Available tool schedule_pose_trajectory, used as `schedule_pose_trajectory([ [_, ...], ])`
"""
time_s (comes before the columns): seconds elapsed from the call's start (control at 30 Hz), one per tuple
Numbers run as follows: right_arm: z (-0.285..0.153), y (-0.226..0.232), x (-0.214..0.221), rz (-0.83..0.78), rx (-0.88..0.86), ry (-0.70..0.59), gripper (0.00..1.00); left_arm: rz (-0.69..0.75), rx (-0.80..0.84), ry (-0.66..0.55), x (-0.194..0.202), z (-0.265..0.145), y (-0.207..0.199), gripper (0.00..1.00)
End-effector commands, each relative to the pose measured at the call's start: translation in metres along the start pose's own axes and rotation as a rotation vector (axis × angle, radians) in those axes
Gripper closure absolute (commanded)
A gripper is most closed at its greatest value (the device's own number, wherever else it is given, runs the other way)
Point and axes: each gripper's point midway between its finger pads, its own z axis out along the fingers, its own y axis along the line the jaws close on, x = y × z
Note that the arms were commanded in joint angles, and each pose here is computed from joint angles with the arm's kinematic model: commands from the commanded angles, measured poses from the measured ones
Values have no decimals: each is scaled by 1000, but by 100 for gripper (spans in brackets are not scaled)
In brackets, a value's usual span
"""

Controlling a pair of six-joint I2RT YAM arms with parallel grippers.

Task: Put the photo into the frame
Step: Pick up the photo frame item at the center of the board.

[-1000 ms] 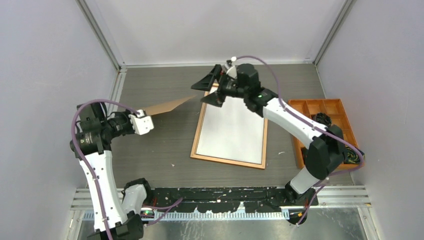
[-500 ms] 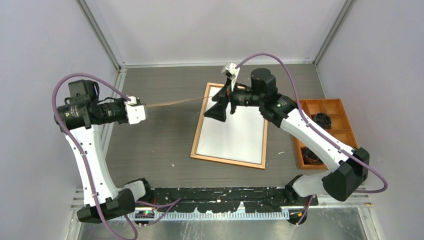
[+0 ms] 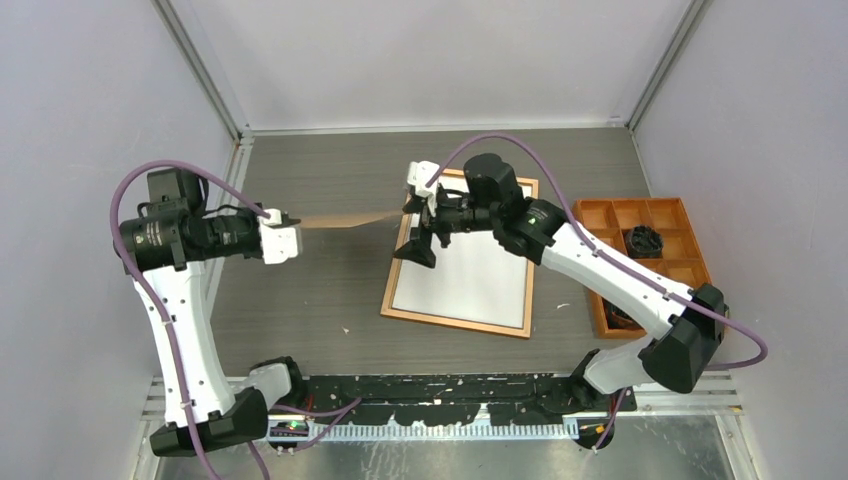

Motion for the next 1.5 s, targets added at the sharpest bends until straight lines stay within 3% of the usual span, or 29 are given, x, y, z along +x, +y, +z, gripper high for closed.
schedule_pose_trajectory([
  [0.0, 2, -37, -23, -144, 162, -65, 0, -98, 69, -96, -33, -2, -34, 100],
  [0.37, 31, -49, -12, -189, 207, -54, 0, -95, 83, -77, -33, -3, -37, 100],
  [0.47, 35, -45, -14, -209, 209, -67, 7, -96, 86, -74, -31, -3, -38, 100],
  [0.63, 38, -38, -19, -214, 175, -83, 50, -106, 74, -71, -30, -2, -33, 100],
  [0.73, 40, -35, -18, -188, 153, -72, 91, -98, 58, -70, -30, -2, -30, 100],
  [0.77, 42, -34, -17, -174, 148, -71, 98, -95, 50, -72, -30, -2, -28, 98],
  [0.87, 44, -33, -20, -135, 147, -92, 99, -83, 4, -78, -31, -2, -22, 71],
  [0.9, 44, -33, -20, -118, 148, -102, 99, -81, -26, -81, -31, -2, -17, 52],
  [0.97, 44, -33, -32, -84, 157, -158, 99, -126, -114, -91, -34, -3, -4, 6],
  [1.0, 44, -33, -34, -69, 158, -171, 99, -139, -166, -98, -34, -3, 5, 1],
  [1.07, 44, -35, -38, -37, 167, -195, 99, -127, -304, -109, -33, -8, 32, 0],
  [1.2, 41, -43, -47, 75, 176, -264, 99, -276, -544, -108, -19, -21, 76, 0],
  [1.47, 15, -82, -51, 440, 190, -422, 99, -637, -602, 138, 43, -29, 96, 0],
])
